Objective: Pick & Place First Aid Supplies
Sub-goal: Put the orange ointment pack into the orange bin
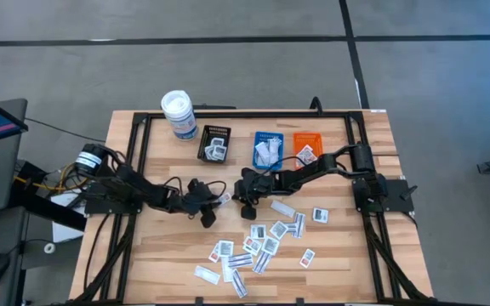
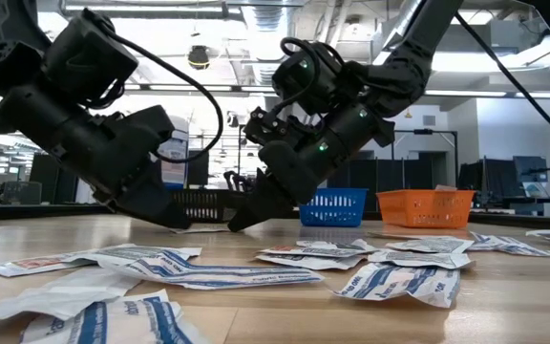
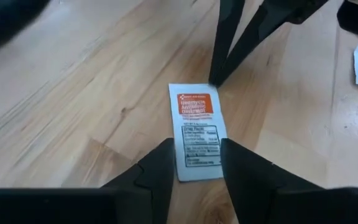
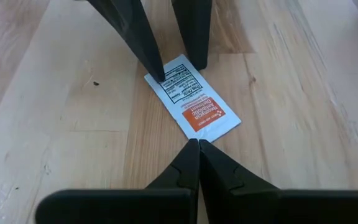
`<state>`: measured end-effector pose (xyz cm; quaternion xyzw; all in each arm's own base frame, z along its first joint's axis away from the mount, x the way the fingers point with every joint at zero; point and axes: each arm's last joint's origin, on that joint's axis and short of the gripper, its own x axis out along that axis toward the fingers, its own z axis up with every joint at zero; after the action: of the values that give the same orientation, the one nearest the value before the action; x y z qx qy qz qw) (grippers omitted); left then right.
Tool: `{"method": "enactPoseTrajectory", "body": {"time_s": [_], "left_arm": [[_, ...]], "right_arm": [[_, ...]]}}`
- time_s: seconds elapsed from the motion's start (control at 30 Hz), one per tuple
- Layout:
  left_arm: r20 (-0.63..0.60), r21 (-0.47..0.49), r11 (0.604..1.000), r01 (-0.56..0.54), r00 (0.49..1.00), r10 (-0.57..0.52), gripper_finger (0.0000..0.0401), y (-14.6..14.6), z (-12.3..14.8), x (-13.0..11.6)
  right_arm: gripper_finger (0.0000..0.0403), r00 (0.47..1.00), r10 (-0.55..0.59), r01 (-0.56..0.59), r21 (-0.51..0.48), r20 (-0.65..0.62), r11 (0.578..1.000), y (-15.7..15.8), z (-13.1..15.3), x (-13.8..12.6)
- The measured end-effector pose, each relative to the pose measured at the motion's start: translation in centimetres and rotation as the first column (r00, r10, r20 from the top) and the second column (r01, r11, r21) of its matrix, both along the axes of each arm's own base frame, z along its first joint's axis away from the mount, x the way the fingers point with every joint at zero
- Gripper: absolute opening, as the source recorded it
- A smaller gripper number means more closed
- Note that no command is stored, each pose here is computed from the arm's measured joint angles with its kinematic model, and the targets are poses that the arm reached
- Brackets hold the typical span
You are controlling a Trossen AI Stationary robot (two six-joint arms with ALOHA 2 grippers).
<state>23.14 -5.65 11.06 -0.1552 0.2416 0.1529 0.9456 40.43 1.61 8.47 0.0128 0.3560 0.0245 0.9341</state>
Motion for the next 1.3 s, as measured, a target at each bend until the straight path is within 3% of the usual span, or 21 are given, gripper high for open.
{"method": "enactPoseTrajectory", "body": {"time_s": [0.37, 0.53, 0.67, 0.8, 0.93, 1.1, 1.3], "left_arm": [[-0.022, 0.025, 1.0, -0.002, 1.0, 0.002, 0.0007, 0.0, -0.8, 0.2], [-0.018, 0.024, 1.0, 0.007, 1.0, -0.007, 0.0008, 0.0, -0.8, 0.2], [-0.016, 0.023, 1.0, 0.008, 1.0, -0.007, 0.0005, 0.0, -0.8, 0.2], [-0.009, 0.019, 1.0, 0.011, 1.0, -0.011, 0.0007, 0.0, -0.8, 0.2], [0.001, 0.011, 1.0, 0.021, 1.0, -0.021, 0.0005, -0.1, -0.7, 0.3], [0.013, -0.007, 0.999, 0.046, 0.999, -0.046, 0.0007, -0.2, -0.6, 0.4], [0.045, -0.023, 0.998, 0.056, 0.998, -0.054, 0.0006, -0.3, -0.4, 0.6]], "right_arm": [[0.0004, 0.999, -0.032, 0.03, 0.038, 0.042, 0.999, 0.0, 0.3, 0.2], [0.0036, 0.999, -0.022, 0.021, 0.031, 0.029, 0.999, 0.0, 1.1, 0.0], [0.0078, 0.998, 0.044, -0.043, -0.031, 0.048, 0.999, 0.7, 1.8, -0.1], [0.0126, 0.992, 0.124, -0.115, -0.18, 0.039, 0.977, 1.8, 1.2, -0.1], [0.017, 0.993, 0.116, -0.103, -0.363, 0.014, 0.926, 2.1, 1.1, -0.2], [0.0202, 0.995, 0.091, -0.072, -0.343, 0.039, 0.936, 1.6, 1.3, 0.0], [0.0203, 0.992, 0.129, -0.12, -0.326, 0.007, 0.938, 1.4, 1.2, -0.1]]}}
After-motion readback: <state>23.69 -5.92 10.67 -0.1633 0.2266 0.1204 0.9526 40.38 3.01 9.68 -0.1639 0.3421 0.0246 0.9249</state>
